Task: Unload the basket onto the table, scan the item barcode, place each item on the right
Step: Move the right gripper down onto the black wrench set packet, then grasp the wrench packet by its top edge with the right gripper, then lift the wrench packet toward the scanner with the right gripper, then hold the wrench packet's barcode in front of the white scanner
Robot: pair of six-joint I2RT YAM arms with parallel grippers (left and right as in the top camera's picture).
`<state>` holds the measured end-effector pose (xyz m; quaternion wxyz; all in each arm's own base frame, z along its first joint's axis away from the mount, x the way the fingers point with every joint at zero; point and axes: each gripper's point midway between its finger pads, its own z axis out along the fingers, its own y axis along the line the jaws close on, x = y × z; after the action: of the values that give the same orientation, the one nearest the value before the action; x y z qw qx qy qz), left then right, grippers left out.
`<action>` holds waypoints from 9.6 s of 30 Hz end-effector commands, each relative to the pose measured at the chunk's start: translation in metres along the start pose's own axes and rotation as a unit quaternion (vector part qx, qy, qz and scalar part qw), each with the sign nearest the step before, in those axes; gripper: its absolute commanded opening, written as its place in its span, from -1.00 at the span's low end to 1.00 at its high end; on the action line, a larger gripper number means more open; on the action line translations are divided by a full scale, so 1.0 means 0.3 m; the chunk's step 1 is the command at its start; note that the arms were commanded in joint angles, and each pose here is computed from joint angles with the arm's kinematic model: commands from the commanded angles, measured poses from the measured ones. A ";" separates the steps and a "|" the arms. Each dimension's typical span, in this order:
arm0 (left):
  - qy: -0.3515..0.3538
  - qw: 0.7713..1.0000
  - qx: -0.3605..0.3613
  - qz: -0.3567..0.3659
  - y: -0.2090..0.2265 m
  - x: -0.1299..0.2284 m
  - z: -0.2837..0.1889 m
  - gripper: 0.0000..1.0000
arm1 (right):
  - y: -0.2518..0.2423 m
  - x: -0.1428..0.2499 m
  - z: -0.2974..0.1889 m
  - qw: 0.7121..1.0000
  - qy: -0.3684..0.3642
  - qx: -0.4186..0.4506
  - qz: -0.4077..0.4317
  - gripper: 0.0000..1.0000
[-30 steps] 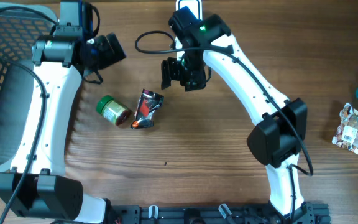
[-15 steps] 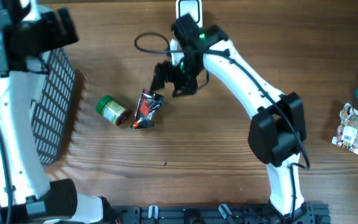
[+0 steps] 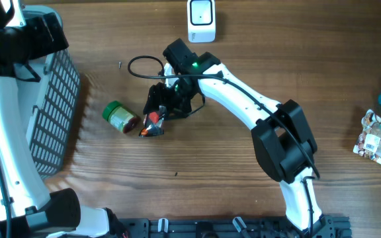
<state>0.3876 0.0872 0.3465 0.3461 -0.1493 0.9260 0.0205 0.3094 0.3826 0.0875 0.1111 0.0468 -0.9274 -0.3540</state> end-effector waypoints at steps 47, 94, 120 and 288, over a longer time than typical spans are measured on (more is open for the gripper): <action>-0.003 1.000 0.002 0.008 0.001 -0.004 -0.013 1.00 | 0.042 0.000 -0.019 0.988 -0.002 -0.030 -0.155 0.40; -0.003 1.000 0.002 0.008 0.001 -0.004 -0.012 1.00 | -0.041 -0.058 0.062 0.968 -0.126 0.087 0.200 0.15; 0.001 1.000 0.001 0.008 0.002 0.001 -0.010 1.00 | -0.062 -0.044 0.116 0.970 -0.113 0.073 0.201 -0.29; 0.002 1.000 0.001 0.008 0.002 0.003 -0.009 1.00 | -0.106 -0.859 -0.580 0.798 -0.370 -0.393 0.269 -0.91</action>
<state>0.3843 0.0865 0.3439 0.3380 -0.1482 0.9292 0.0206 0.6014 0.2750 0.1467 -0.1110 -0.4177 -0.6435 -0.6318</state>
